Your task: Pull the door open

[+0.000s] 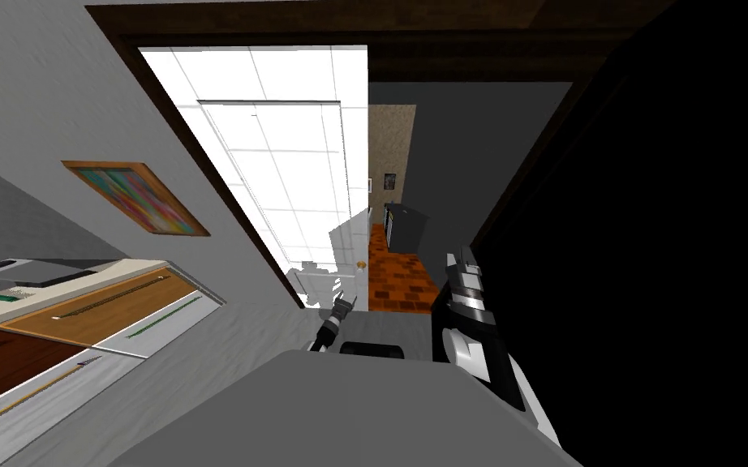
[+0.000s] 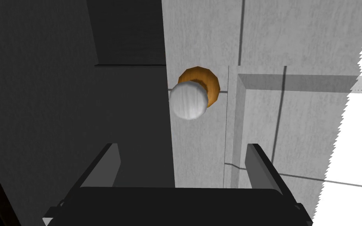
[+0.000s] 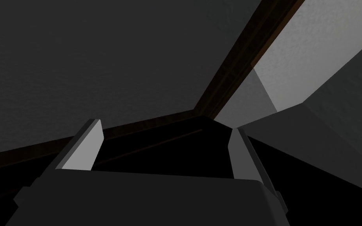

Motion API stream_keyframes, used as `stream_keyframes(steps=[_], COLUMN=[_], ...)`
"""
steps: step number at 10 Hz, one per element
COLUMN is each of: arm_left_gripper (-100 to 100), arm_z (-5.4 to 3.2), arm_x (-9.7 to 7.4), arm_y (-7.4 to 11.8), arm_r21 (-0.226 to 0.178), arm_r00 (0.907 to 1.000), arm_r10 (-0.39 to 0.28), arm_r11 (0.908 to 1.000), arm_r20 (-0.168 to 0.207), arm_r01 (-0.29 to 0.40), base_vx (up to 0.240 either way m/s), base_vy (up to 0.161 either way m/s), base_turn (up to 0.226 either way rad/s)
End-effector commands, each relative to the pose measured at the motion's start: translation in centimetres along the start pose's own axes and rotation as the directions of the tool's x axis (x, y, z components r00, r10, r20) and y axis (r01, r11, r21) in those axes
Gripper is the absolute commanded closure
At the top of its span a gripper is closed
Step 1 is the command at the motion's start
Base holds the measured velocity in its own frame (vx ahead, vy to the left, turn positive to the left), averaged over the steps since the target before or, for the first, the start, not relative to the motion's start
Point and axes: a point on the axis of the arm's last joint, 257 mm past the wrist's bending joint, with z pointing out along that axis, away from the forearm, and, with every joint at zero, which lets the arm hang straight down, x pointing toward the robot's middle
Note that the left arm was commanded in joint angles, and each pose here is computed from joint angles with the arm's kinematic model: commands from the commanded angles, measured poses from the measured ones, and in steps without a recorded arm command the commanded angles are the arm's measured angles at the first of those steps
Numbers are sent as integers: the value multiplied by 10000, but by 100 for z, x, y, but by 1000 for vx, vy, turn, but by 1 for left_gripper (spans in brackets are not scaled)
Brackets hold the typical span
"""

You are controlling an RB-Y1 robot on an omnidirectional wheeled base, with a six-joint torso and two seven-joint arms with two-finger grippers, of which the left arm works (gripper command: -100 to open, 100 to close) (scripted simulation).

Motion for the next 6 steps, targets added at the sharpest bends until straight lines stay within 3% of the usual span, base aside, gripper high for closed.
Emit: stream_keyframes(steps=[1,3,6], arm_left_gripper=[-100,-100,-100], arm_z=[32,57,95], arm_x=[-50,-101,-178], arm_y=[36,24,-12], arm_r21=[-45,-64,-80], arm_r00=[9999,9995,9984], arm_r10=[-76,-134,-212], arm_r11=[10000,9999,9997], arm_r20=[156,298,518], arm_r01=[76,136,217], base_vx=[162,185,215], base_vy=[-107,-104,-104], base_turn=[132,122,218])
